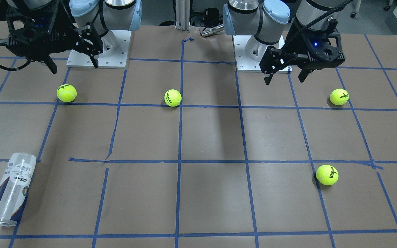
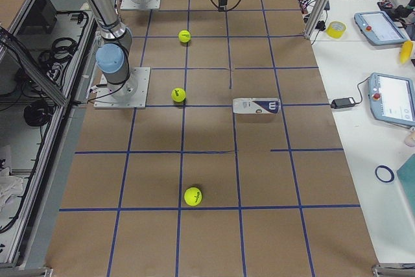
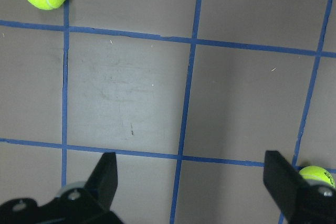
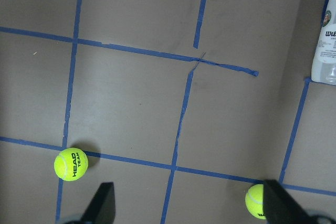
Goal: Lift up tennis ball bucket
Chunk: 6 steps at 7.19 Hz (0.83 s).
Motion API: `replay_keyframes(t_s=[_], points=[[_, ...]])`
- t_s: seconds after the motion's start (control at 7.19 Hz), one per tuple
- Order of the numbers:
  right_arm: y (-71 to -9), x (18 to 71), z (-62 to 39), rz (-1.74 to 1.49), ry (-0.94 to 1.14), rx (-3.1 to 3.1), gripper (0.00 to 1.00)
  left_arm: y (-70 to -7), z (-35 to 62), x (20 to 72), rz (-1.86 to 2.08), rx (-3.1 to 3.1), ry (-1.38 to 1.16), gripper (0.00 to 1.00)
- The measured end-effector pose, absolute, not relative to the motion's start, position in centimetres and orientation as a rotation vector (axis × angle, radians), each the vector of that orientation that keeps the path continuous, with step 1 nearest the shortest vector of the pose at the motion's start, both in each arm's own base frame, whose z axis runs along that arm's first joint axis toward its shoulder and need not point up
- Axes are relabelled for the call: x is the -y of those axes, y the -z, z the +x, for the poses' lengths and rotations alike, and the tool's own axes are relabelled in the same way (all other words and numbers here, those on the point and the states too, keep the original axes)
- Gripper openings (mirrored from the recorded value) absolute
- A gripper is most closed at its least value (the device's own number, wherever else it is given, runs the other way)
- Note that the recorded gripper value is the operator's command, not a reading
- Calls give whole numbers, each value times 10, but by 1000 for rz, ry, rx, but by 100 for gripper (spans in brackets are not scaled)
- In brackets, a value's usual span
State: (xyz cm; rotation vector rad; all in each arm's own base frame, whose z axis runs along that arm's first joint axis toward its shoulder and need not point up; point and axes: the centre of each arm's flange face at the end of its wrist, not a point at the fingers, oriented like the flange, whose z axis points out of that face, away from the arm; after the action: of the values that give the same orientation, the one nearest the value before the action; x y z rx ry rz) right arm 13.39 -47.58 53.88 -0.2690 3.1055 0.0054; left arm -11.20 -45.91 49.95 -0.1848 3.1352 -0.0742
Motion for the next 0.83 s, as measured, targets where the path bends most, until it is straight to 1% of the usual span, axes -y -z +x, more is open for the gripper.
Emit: replay_keyframes(t_s=[0.42, 0.83], points=[[-546, 483, 132, -253, 111, -3120, 100, -500, -111, 456, -187, -3129, 78, 100], [-544, 487, 125, -185, 99, -3125, 100, -504, -110, 453, -204, -3124, 83, 100]])
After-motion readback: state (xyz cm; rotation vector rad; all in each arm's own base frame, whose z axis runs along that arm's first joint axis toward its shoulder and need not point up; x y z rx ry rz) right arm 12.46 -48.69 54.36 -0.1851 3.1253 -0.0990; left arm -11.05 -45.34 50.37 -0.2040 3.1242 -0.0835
